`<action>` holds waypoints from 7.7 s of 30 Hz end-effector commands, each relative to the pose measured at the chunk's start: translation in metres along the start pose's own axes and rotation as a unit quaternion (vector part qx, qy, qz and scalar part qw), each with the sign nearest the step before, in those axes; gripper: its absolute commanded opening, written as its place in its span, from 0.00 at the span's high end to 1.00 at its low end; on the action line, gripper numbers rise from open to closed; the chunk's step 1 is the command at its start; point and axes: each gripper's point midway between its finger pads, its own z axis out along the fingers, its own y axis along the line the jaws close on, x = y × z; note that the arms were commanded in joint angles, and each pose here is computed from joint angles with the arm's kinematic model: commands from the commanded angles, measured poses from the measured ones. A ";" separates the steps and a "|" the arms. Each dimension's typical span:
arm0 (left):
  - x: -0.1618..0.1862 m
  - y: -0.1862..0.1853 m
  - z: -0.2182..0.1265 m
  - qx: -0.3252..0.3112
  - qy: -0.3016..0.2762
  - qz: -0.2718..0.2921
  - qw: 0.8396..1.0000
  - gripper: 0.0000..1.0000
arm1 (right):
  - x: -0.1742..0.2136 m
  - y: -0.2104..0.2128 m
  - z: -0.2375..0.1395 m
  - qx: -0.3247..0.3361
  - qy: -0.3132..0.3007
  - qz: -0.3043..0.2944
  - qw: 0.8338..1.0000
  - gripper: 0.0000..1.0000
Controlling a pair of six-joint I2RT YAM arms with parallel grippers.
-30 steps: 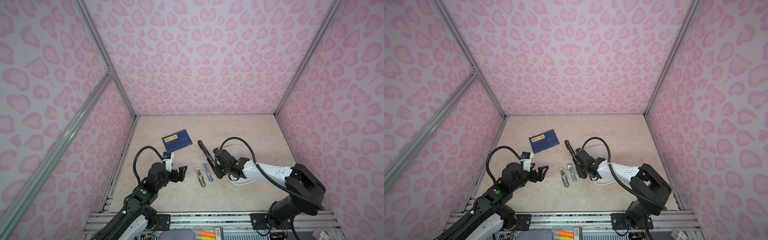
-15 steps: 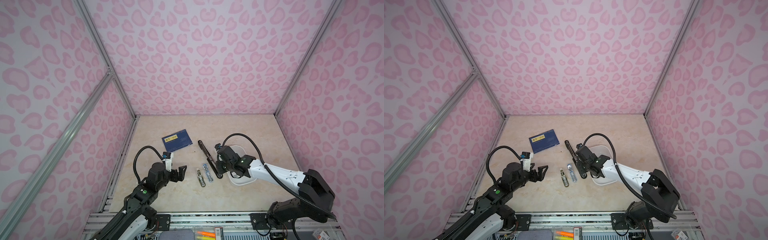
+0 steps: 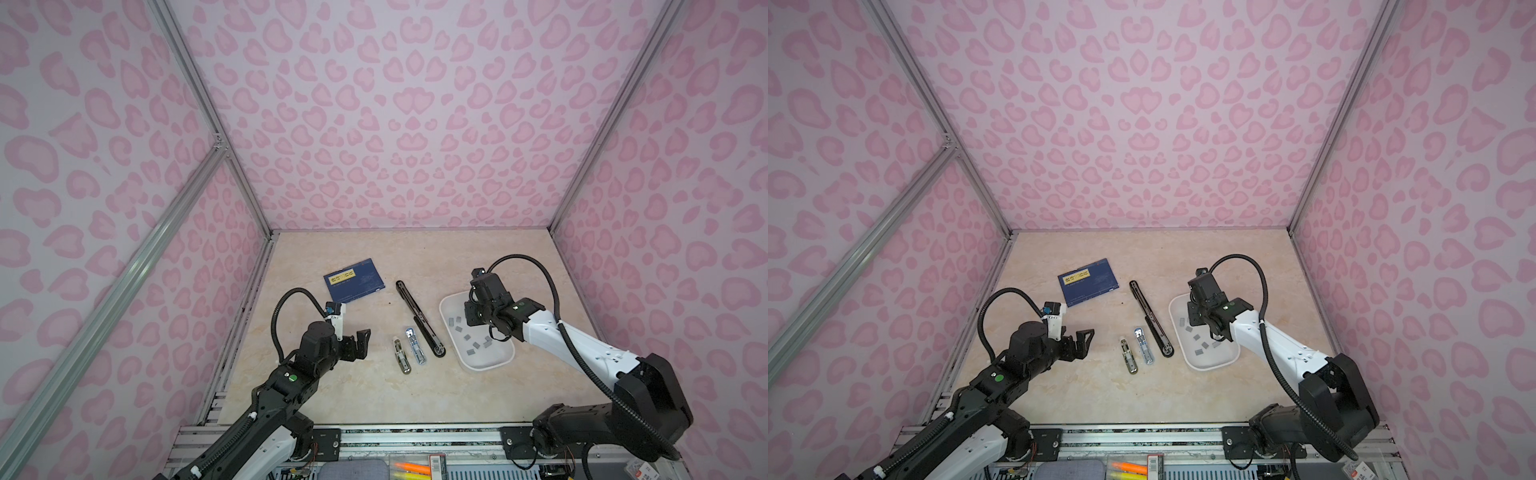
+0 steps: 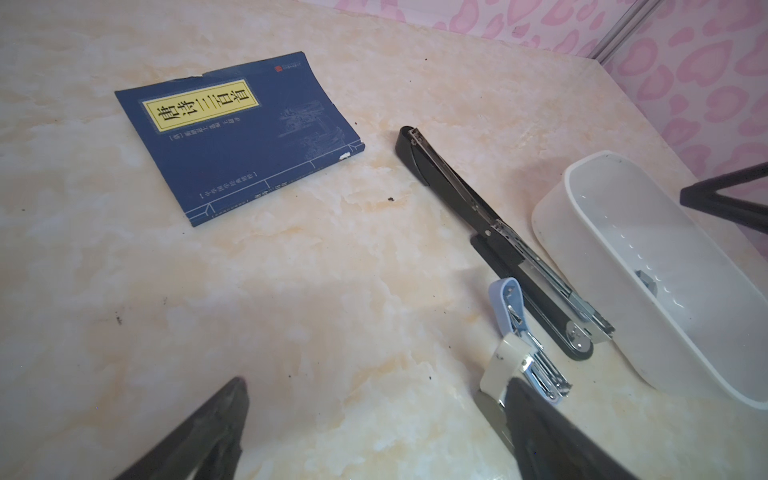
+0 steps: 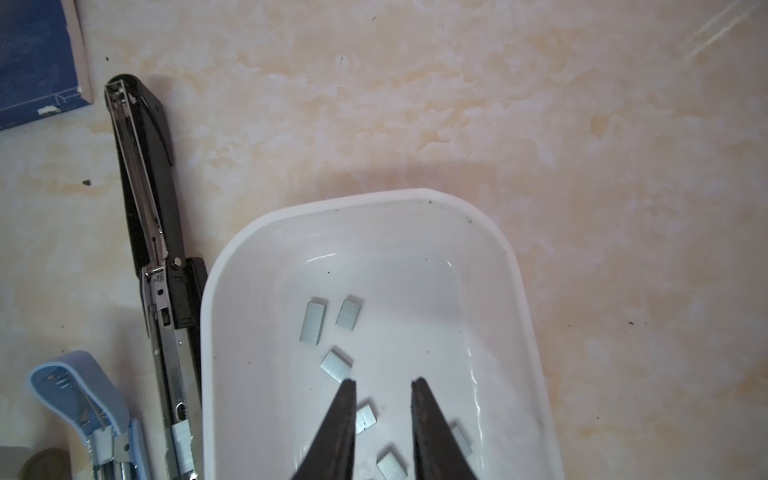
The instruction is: Load the staples into the stapler
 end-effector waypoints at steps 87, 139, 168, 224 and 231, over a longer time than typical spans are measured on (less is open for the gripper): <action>-0.019 -0.002 -0.029 0.020 -0.089 0.002 0.996 0.03 | 0.039 0.003 0.089 0.018 0.117 0.003 0.993 0.86; 0.000 -0.013 0.002 0.034 -0.002 0.008 0.999 0.03 | 0.082 0.173 -0.003 -0.121 -0.020 -0.066 0.990 0.92; -0.004 -0.015 -0.008 0.042 -0.028 0.008 0.999 0.02 | 0.091 0.168 0.012 -0.089 -0.018 -0.078 0.993 0.92; -0.004 -0.016 -0.008 0.044 -0.029 0.009 0.999 0.02 | 0.097 0.167 0.023 -0.074 -0.008 -0.086 0.993 0.92; -0.003 -0.015 -0.008 0.043 -0.028 0.009 0.999 0.02 | 0.099 0.167 0.025 -0.073 -0.005 -0.088 0.993 0.92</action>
